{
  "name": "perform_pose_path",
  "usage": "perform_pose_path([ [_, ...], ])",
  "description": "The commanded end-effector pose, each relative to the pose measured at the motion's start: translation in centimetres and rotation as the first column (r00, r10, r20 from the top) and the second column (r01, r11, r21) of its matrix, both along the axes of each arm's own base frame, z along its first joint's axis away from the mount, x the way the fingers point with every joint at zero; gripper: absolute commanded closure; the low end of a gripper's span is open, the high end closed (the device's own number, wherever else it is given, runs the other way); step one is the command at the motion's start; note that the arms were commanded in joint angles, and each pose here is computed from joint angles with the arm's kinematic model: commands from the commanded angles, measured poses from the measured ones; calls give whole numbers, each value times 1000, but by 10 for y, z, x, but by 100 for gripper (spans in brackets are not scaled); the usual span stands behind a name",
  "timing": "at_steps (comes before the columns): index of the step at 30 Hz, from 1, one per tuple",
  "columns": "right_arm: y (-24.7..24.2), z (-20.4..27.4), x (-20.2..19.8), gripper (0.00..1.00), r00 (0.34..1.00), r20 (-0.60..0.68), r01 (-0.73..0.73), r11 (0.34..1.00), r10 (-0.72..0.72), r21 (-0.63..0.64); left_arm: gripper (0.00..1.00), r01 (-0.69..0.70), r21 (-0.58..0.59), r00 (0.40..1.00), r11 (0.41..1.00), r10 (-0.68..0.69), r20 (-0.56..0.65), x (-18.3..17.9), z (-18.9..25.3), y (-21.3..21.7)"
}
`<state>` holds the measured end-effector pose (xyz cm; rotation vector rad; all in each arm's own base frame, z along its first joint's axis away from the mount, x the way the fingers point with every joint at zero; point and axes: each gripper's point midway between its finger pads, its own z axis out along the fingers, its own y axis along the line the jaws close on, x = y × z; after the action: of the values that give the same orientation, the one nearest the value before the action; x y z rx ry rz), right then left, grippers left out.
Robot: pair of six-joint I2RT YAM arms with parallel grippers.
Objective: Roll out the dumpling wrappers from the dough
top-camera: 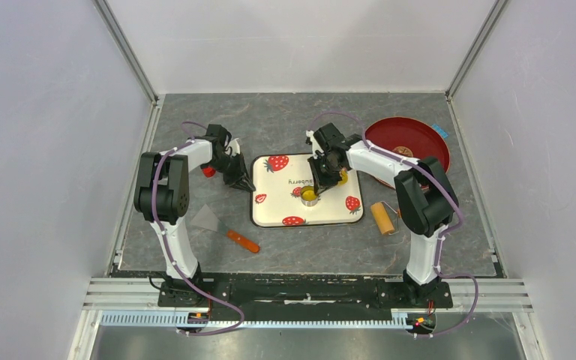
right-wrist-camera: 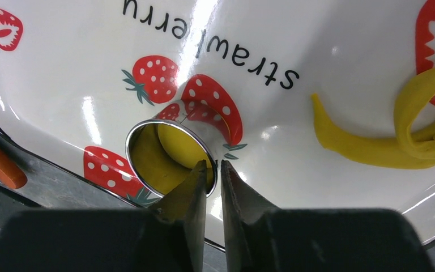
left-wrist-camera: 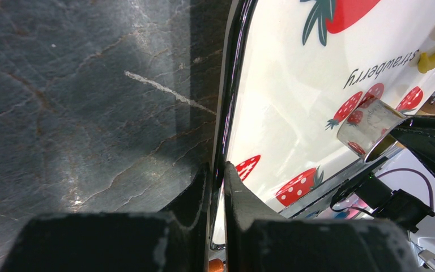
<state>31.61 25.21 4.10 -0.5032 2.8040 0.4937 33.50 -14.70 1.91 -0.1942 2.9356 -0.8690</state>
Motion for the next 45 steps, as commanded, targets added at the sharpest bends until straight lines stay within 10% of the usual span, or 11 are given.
perform_pose_path([
  [1,7,12,8,87,999,35,-24,1000,23,16,98,15,1,1000,1000,-15,5,3,-6,-3],
  [24,7,81,30,100,985,170,-8,999,1,39,98,15,1,1000,1000,-15,6,4,-6,-3],
  [45,-22,83,178,100,948,222,202,970,-228,132,98,20,-14,1000,1000,-20,12,4,-2,-5],
])
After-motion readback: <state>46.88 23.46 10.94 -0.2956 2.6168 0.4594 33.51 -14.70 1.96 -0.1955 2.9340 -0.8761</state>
